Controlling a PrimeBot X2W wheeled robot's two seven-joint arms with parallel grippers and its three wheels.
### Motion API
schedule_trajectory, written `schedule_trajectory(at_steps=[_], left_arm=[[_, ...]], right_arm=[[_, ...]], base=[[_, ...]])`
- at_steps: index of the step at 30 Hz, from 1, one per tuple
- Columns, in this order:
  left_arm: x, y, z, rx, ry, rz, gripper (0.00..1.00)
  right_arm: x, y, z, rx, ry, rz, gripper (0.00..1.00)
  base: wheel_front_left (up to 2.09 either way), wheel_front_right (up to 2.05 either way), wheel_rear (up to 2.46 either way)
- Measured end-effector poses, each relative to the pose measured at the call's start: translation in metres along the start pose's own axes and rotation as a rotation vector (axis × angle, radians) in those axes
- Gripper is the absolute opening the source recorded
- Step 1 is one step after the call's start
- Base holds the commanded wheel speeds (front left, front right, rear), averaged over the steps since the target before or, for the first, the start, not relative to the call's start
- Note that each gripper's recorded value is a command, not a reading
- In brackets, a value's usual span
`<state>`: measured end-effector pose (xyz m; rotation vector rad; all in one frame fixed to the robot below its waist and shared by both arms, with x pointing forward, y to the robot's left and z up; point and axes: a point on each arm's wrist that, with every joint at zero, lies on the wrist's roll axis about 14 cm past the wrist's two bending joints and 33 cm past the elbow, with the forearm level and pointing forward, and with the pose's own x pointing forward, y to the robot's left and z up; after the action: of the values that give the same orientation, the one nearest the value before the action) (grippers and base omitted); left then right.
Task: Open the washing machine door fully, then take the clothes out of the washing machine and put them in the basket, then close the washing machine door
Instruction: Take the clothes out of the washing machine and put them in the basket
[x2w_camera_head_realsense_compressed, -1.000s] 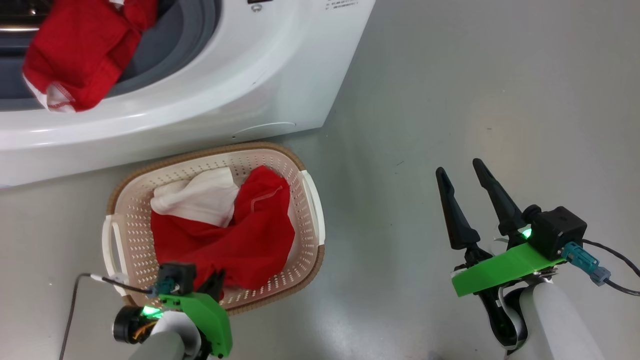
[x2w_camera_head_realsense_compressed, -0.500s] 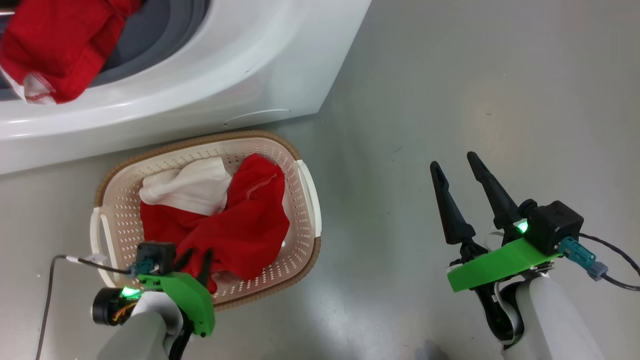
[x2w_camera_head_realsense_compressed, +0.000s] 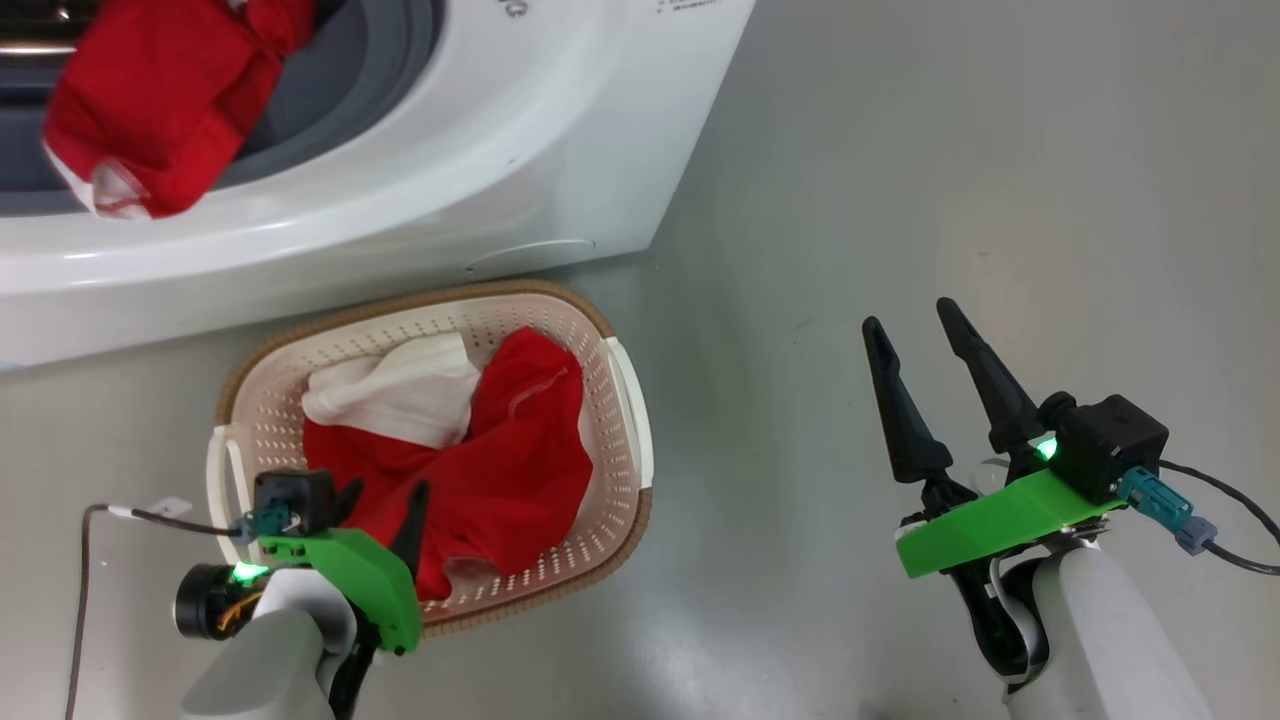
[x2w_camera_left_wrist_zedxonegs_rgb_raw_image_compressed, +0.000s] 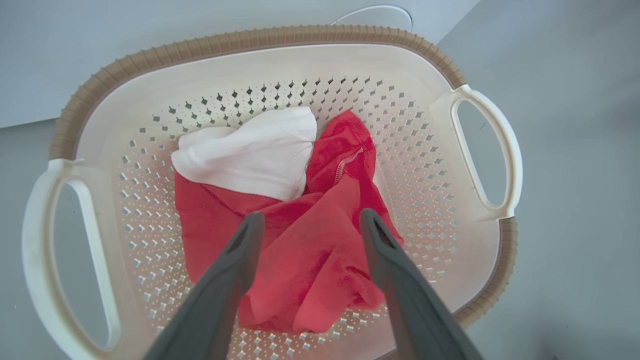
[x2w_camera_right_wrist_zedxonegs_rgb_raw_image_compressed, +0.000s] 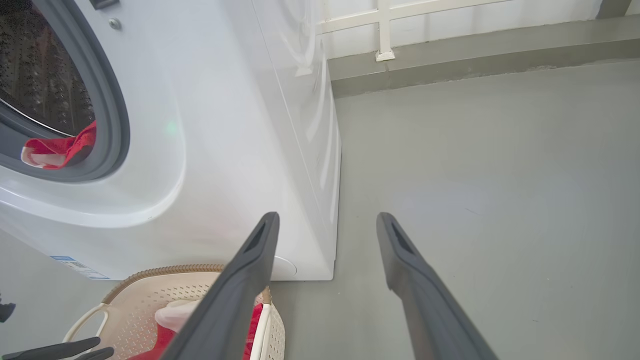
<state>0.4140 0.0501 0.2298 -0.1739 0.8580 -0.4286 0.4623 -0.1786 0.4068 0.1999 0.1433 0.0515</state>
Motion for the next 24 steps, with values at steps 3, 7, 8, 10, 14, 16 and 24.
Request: schedule_trajectory(at_steps=[3, 7, 8, 10, 14, 16, 24], left_arm=[[-0.004, 0.001, 0.015, -0.008, -0.045, 0.004, 1.0], [-0.012, 0.003, 0.036, -0.018, -0.11, 0.013, 1.0], [-0.012, 0.003, 0.036, -0.018, -0.11, 0.013, 1.0], [-0.017, 0.004, 0.045, -0.026, -0.142, 0.02, 1.0], [-0.029, 0.008, 0.06, -0.041, -0.204, 0.038, 1.0], [-0.036, 0.012, 0.068, -0.041, -0.236, 0.05, 1.0], [-0.071, 0.022, 0.1, -0.035, -0.388, 0.097, 1.0]], right_arm=[[-0.001, 0.003, 0.006, 0.002, -0.015, 0.007, 1.0], [-0.004, 0.006, 0.011, 0.004, -0.024, 0.013, 1.0], [-0.004, 0.006, 0.011, 0.004, -0.024, 0.013, 1.0], [-0.006, 0.008, 0.013, 0.004, -0.027, 0.016, 1.0], [-0.012, 0.011, 0.018, 0.002, -0.035, 0.022, 1.0], [-0.016, 0.012, 0.019, 0.002, -0.035, 0.022, 1.0], [-0.032, 0.018, 0.026, -0.002, -0.048, 0.03, 1.0]], base=[[0.0, 0.0, 0.0], [0.0, 0.0, 0.0], [0.0, 0.0, 0.0], [0.0, 0.0, 0.0], [0.0, 0.0, 0.0], [0.0, 0.0, 0.0], [0.0, 0.0, 0.0]])
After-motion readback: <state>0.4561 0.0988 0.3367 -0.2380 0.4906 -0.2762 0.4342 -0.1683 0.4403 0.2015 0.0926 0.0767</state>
